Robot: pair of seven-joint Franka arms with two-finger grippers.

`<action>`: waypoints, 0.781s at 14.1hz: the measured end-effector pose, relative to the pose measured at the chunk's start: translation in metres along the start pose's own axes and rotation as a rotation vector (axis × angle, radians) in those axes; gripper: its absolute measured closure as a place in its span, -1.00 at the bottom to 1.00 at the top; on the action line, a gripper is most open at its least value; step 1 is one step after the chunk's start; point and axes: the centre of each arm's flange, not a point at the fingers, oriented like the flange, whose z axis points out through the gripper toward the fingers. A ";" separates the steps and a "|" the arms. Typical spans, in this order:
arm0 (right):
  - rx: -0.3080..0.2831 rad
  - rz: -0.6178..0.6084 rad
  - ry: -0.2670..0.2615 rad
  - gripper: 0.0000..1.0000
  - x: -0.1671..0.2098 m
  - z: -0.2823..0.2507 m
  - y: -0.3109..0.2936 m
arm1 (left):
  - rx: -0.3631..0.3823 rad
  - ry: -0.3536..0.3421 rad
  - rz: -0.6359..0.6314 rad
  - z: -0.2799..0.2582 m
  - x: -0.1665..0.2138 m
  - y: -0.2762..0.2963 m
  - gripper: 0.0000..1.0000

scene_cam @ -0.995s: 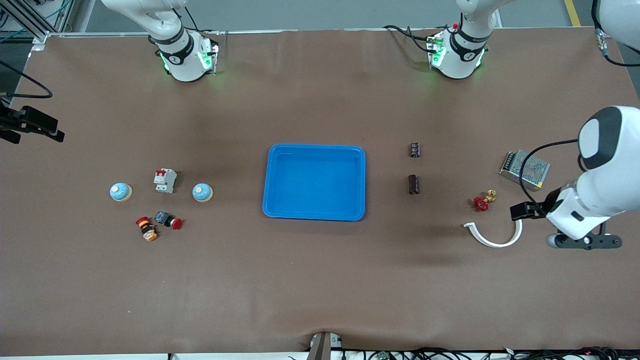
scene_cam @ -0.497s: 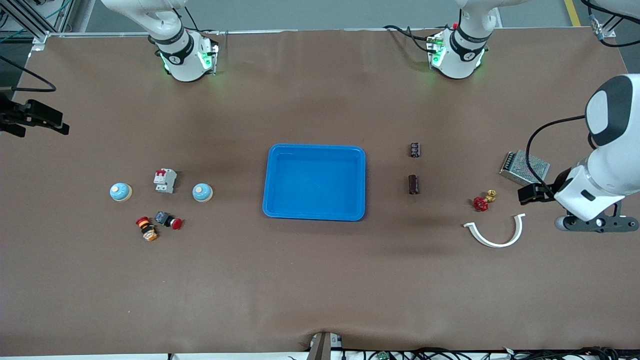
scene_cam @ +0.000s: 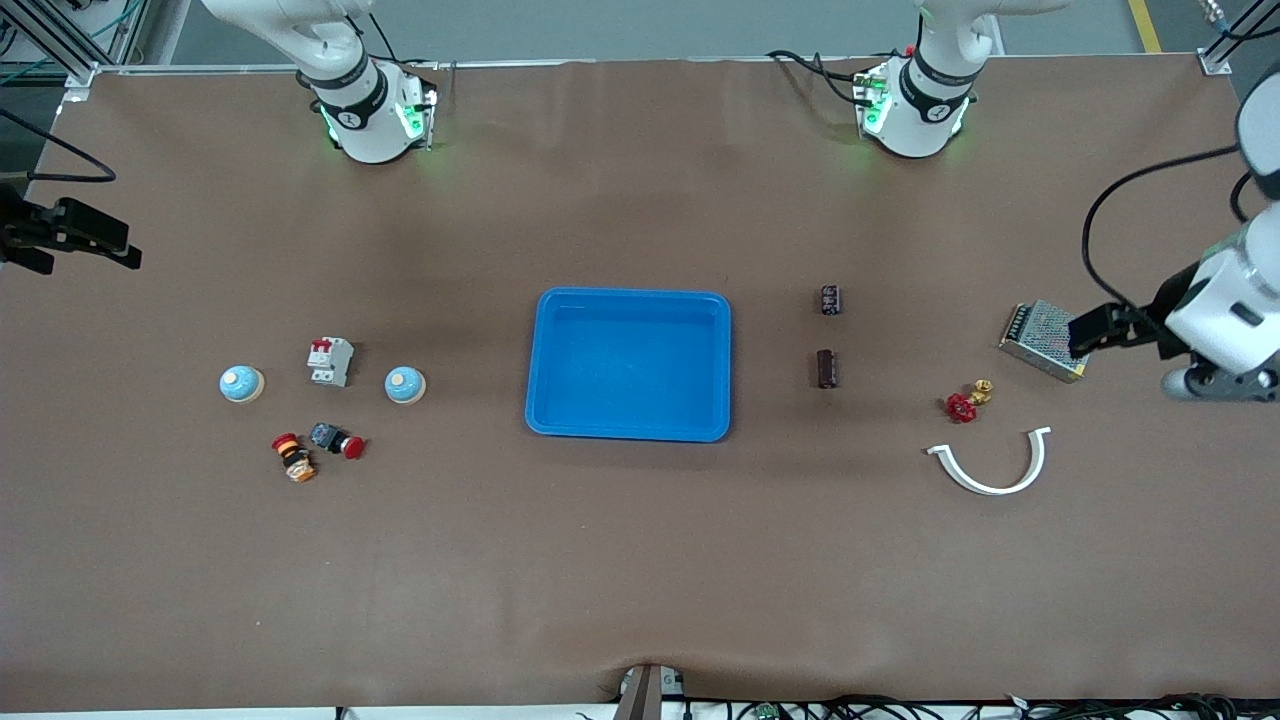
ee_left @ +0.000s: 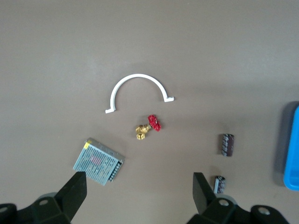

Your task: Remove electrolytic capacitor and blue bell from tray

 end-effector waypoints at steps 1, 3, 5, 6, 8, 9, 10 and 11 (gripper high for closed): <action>0.000 0.001 0.000 -1.00 0.000 0.000 0.001 | -0.005 0.004 0.003 -0.012 -0.008 0.002 -1.00; -0.001 0.005 0.000 -1.00 0.000 0.000 0.003 | -0.006 0.015 0.012 -0.031 -0.021 0.007 -1.00; -0.002 0.007 0.001 -1.00 0.001 0.001 0.004 | -0.005 0.022 0.026 -0.039 -0.030 0.008 -1.00; -0.003 0.009 0.006 -1.00 0.003 0.002 0.005 | -0.005 0.022 0.033 -0.040 -0.032 0.007 -1.00; -0.007 0.013 0.030 -1.00 0.008 0.003 0.008 | -0.005 0.021 0.035 -0.040 -0.033 0.005 -1.00; -0.008 0.014 0.037 -1.00 0.010 0.003 0.009 | -0.005 0.020 0.033 -0.039 -0.033 0.003 -1.00; -0.008 0.015 0.038 -1.00 0.011 0.005 0.009 | -0.004 0.020 0.030 -0.039 -0.033 0.001 -1.00; -0.009 0.016 0.038 -1.00 0.012 0.006 0.010 | -0.004 0.020 0.031 -0.039 -0.033 -0.002 -1.00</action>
